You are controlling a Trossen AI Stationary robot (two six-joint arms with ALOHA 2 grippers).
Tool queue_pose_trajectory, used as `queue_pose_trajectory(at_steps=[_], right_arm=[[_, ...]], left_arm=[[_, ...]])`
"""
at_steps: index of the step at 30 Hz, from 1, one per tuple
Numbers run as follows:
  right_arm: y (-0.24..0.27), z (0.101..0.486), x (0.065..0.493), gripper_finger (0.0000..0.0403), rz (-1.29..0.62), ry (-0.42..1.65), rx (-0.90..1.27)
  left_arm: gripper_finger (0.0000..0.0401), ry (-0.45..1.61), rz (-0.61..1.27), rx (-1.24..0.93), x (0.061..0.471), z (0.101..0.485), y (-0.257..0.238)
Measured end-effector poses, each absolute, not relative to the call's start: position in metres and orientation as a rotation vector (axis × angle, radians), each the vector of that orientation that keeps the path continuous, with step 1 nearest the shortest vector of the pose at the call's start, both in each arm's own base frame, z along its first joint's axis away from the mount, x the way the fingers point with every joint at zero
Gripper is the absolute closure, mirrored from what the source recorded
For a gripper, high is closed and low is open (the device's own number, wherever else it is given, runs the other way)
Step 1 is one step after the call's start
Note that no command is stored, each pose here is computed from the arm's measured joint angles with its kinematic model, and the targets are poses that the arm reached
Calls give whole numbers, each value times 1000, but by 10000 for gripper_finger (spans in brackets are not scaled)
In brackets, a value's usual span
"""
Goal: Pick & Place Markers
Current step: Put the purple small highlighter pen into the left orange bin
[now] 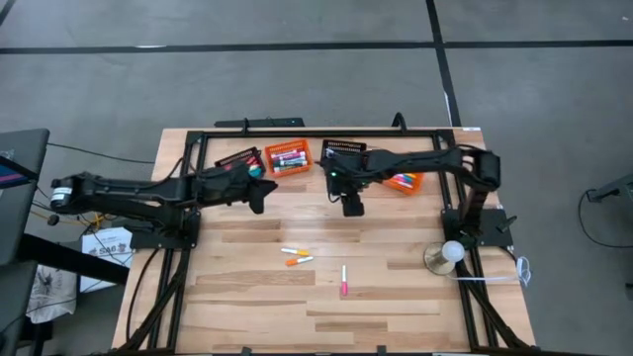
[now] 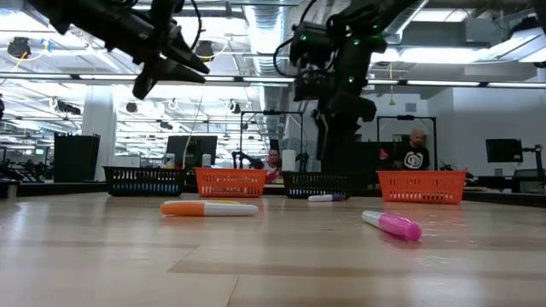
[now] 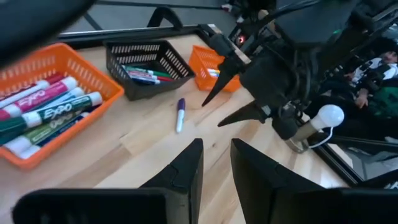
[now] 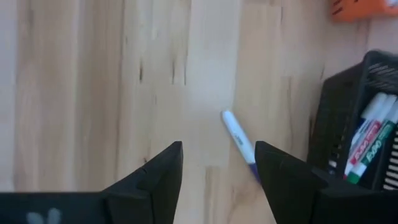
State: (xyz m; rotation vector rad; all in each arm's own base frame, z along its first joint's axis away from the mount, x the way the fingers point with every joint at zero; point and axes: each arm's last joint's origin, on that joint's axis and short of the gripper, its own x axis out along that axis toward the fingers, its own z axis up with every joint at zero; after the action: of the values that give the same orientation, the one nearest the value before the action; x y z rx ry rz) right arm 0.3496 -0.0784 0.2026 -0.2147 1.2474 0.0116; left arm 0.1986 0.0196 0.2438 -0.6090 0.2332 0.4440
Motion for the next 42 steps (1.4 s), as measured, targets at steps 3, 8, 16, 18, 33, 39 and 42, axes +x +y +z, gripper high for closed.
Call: queue_pose_trajectory(at_steps=[3,8,16,18,33,39,42], right_arm=[[-82,197,354,215,43,1311,-240],[-92,185,351,222,56,1386,-241],[-102,171,352,217,84,1446,-247],[-103,172,358,215,80,1420,-255],[-126,142,375,212,71,1504,-213],[-133,139,373,226,73,1526,-188],[-133,139,372,246,77,1531,-178]], left_arm=[[320,228,446,-609,193,241,19],[320,237,449,-603,188,234,19],[320,248,463,-592,189,229,20],[320,242,466,-590,189,230,20],[320,216,471,-569,189,233,22],[320,216,471,-569,189,233,22],[320,216,471,-569,189,233,22]])
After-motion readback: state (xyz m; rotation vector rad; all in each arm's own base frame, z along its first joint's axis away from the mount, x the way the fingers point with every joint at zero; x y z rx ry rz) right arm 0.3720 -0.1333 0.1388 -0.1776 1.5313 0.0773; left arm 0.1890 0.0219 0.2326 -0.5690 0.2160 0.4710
